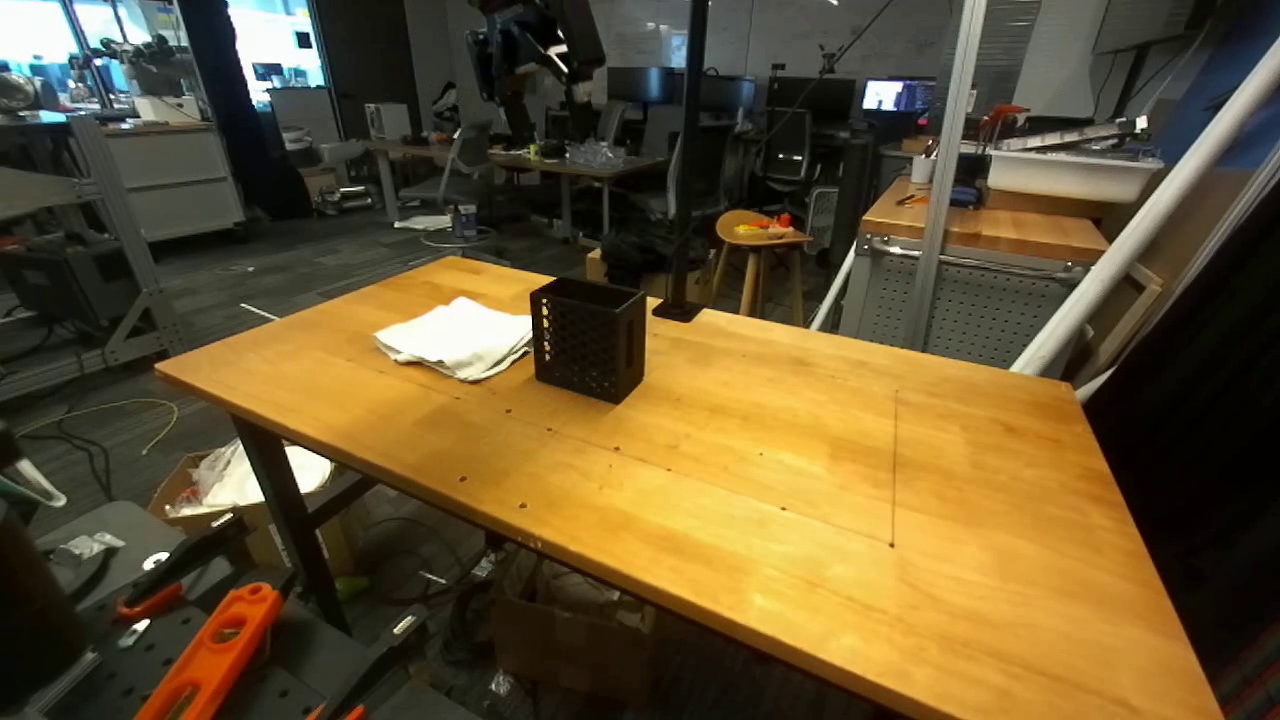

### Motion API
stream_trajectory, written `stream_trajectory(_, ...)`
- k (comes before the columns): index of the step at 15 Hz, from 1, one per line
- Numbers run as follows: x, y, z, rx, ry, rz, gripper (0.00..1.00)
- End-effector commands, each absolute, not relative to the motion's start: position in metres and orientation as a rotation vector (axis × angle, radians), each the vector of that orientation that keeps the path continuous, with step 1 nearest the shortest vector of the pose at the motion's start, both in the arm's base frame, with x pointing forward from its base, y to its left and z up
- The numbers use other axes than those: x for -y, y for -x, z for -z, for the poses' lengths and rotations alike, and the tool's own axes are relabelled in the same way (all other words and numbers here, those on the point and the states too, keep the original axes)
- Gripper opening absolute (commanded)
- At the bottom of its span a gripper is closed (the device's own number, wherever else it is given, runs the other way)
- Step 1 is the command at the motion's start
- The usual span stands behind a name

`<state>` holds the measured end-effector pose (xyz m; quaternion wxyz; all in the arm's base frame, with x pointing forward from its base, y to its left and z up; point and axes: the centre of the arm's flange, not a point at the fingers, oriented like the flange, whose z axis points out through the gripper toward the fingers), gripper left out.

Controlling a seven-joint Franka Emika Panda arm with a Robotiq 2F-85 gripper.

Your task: Put the towel in the black basket

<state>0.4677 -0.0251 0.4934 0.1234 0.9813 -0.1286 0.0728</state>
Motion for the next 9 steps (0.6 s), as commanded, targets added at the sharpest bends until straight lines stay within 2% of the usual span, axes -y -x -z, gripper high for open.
stream_trajectory(1,-0.005,-0.525,-0.506,0.498,-2.854,-0.234,1.00)
stream_trajectory(9,-0.125,-0.577,-0.507,0.588,-2.903,-0.303,1.00)
